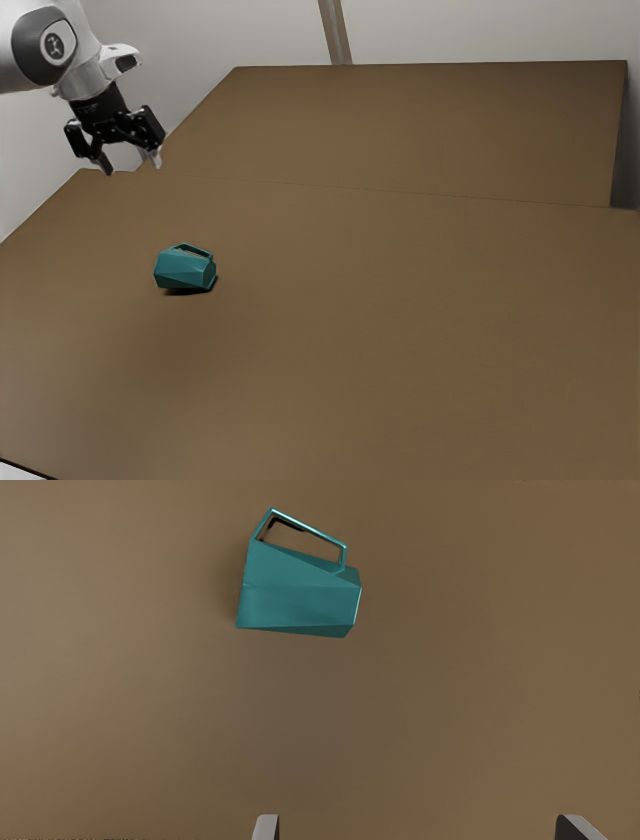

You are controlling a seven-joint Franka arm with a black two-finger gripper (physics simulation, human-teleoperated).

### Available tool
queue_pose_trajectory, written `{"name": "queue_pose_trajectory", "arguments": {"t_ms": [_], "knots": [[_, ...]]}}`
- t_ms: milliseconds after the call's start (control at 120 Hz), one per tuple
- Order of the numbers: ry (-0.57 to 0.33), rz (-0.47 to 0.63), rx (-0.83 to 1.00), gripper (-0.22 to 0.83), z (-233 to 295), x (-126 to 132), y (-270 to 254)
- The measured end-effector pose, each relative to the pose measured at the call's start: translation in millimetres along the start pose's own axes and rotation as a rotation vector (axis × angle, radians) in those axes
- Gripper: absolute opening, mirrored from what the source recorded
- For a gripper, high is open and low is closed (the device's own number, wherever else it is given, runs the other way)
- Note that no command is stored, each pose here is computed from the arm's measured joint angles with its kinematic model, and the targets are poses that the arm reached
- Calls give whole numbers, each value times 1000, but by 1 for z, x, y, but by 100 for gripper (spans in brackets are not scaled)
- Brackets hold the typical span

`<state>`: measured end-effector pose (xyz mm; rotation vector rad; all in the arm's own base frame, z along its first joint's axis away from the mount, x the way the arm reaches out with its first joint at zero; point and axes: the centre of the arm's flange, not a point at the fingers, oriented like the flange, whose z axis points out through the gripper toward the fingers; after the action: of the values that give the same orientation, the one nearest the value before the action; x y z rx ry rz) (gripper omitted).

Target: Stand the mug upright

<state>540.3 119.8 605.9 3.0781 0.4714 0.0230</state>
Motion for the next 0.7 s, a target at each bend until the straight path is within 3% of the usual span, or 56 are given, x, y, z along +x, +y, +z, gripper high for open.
{"name": "queue_pose_trajectory", "arguments": {"t_ms": [342,700], "knots": [[-160,-185,-243,62,122,62,-125],[-213,-112,-390,62,230,111,-170]]}}
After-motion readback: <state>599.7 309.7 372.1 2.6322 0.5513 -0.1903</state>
